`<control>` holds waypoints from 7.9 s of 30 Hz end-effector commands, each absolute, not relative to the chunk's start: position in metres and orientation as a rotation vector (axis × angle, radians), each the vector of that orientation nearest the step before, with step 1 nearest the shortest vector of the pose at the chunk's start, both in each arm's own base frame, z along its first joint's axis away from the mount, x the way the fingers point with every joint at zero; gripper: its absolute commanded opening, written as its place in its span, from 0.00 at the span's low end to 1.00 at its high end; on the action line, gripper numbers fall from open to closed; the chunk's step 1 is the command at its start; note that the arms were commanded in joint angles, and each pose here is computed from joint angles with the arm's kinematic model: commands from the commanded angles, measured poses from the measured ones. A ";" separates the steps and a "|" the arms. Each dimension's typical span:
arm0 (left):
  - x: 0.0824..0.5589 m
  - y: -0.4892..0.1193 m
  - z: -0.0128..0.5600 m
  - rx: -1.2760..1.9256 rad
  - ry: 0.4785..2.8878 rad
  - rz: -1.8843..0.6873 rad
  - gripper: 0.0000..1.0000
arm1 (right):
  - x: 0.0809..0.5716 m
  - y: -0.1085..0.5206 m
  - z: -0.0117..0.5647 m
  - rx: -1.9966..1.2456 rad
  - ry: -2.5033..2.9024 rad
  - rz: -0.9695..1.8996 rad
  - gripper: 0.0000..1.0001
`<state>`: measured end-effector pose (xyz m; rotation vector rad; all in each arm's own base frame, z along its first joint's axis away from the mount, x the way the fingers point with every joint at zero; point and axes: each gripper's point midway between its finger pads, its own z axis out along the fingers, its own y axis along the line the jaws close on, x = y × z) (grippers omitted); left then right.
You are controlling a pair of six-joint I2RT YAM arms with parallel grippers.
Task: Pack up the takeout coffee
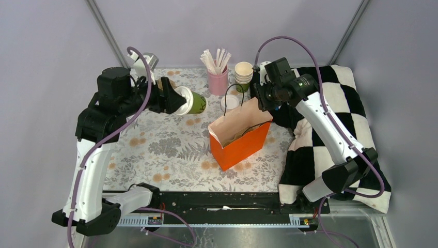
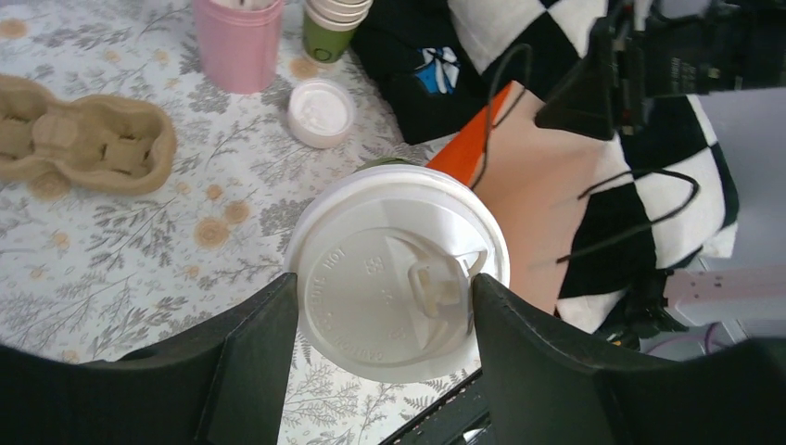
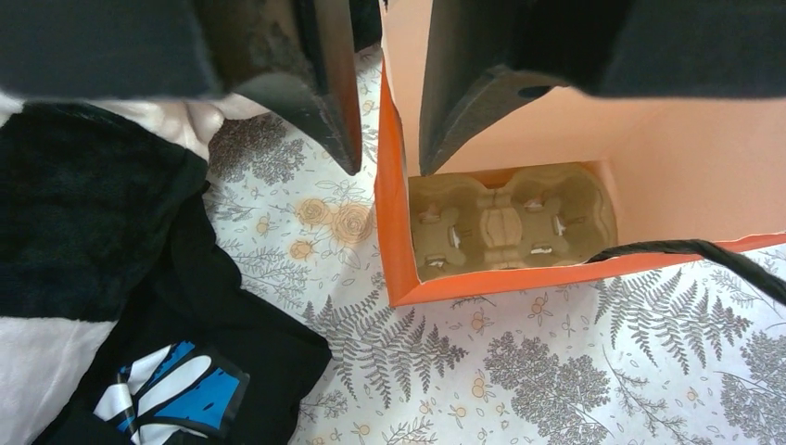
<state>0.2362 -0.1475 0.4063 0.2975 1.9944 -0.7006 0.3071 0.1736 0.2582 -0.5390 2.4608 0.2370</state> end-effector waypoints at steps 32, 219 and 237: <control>0.183 -0.269 0.472 0.690 1.694 -1.075 0.58 | 0.323 0.187 0.299 -0.580 2.347 0.288 0.35; 0.208 -0.303 0.245 0.986 2.015 0.244 0.44 | 0.301 0.228 0.291 -0.352 2.181 0.545 0.00; 0.220 -0.301 0.234 1.043 1.924 0.212 0.44 | 0.294 0.224 0.278 -0.334 2.259 0.569 0.00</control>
